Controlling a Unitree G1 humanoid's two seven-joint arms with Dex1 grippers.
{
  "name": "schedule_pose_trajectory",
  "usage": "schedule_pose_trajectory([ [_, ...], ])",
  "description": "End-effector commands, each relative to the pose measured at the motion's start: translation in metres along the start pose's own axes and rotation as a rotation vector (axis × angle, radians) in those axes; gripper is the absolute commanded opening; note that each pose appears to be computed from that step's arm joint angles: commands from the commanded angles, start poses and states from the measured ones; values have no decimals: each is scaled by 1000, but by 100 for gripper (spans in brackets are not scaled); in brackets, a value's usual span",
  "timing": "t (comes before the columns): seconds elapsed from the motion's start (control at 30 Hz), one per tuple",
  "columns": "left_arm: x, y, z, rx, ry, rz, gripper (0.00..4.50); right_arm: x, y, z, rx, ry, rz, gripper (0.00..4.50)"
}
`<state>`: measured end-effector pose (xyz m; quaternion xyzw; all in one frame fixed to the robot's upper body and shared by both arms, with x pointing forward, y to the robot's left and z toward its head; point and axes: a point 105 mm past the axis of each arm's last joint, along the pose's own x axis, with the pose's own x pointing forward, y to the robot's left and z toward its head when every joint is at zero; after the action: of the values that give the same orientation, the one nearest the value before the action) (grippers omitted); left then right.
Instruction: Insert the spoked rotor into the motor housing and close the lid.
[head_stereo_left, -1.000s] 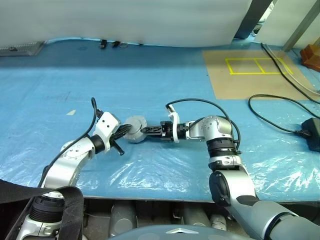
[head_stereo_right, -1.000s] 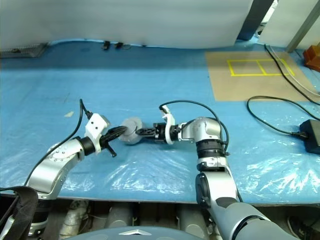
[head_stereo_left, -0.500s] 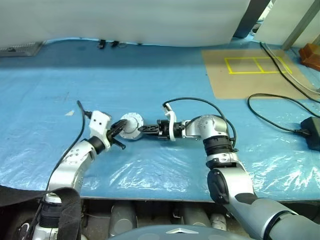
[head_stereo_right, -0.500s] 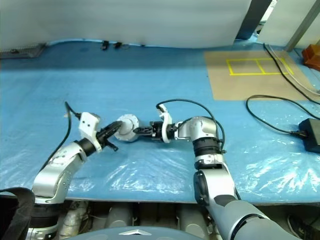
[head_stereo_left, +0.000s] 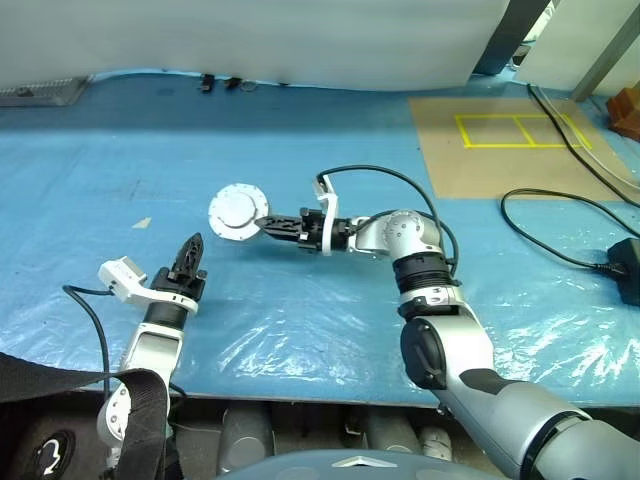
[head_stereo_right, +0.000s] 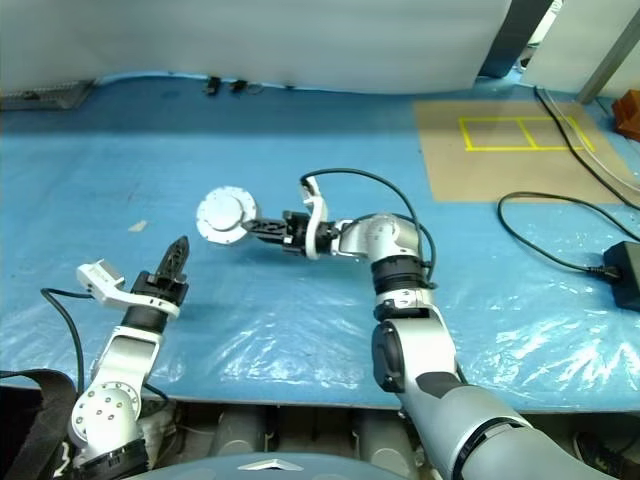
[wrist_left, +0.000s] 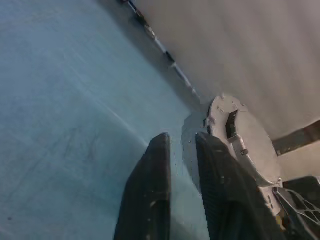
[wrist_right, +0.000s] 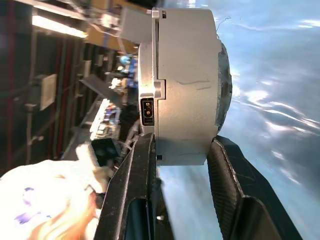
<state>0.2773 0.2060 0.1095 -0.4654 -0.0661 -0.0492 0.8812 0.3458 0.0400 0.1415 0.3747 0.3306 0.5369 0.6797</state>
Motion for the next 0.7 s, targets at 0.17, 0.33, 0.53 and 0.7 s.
schedule_pose_trajectory([
  [0.17,1,-21,9,-202,-106,-90,343,10,32,17,-71,-61,137,108],
  [0.33,3,-28,6,-317,-85,-137,449,7,31,15,-78,-51,142,108],
  [0.53,5,-37,-3,-350,7,-185,449,5,40,10,-83,-26,196,108],
  [0.7,8,-39,-8,-349,42,-190,449,5,54,4,-78,-6,269,108],
])
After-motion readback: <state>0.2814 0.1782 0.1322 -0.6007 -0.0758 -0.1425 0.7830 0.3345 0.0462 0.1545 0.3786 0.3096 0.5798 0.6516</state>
